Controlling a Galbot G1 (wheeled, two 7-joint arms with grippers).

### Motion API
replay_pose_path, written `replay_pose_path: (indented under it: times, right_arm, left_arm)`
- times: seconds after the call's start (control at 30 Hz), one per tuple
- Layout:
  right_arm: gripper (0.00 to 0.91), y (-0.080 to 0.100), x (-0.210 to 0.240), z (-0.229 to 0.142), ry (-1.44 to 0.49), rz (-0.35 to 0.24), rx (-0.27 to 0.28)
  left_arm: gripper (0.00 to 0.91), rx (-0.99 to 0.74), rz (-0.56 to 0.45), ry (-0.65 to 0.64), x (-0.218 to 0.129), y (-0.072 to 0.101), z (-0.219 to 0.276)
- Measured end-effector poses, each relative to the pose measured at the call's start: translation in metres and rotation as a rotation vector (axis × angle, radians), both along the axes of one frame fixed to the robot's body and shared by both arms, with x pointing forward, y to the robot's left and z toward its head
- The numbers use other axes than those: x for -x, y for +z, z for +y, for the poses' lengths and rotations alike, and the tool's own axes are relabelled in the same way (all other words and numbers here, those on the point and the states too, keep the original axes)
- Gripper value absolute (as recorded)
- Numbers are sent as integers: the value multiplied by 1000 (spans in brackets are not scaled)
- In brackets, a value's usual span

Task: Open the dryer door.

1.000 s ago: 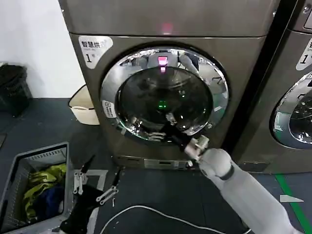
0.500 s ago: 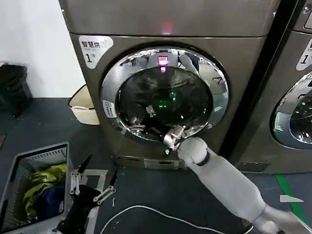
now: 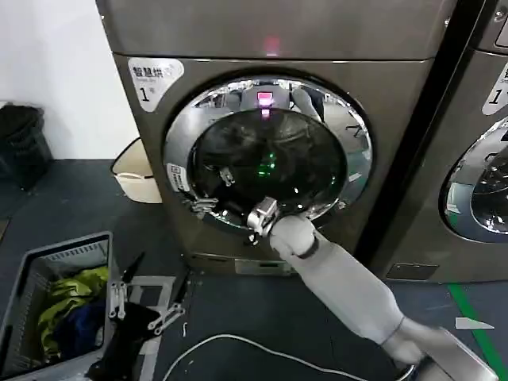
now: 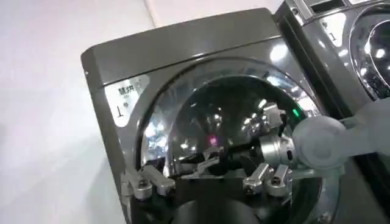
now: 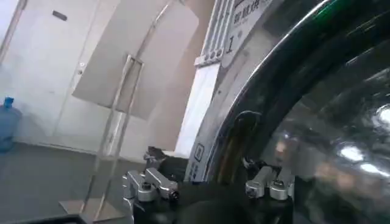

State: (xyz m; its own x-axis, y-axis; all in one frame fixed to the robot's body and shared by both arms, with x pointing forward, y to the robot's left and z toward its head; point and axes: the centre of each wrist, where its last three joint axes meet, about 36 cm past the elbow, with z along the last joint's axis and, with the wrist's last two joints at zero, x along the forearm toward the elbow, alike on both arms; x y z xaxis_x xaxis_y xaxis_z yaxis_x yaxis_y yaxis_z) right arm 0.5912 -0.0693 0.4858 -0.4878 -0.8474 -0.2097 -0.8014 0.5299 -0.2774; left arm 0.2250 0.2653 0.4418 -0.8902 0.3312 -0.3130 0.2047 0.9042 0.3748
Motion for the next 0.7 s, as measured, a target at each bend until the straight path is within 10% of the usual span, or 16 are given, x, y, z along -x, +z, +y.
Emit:
replay_pose_path:
  times: [0.7]
  right_arm:
    - [907,-8,-25,-11,330,15,30]
  left_arm:
    - [907,1,-10,13,0,-1,2]
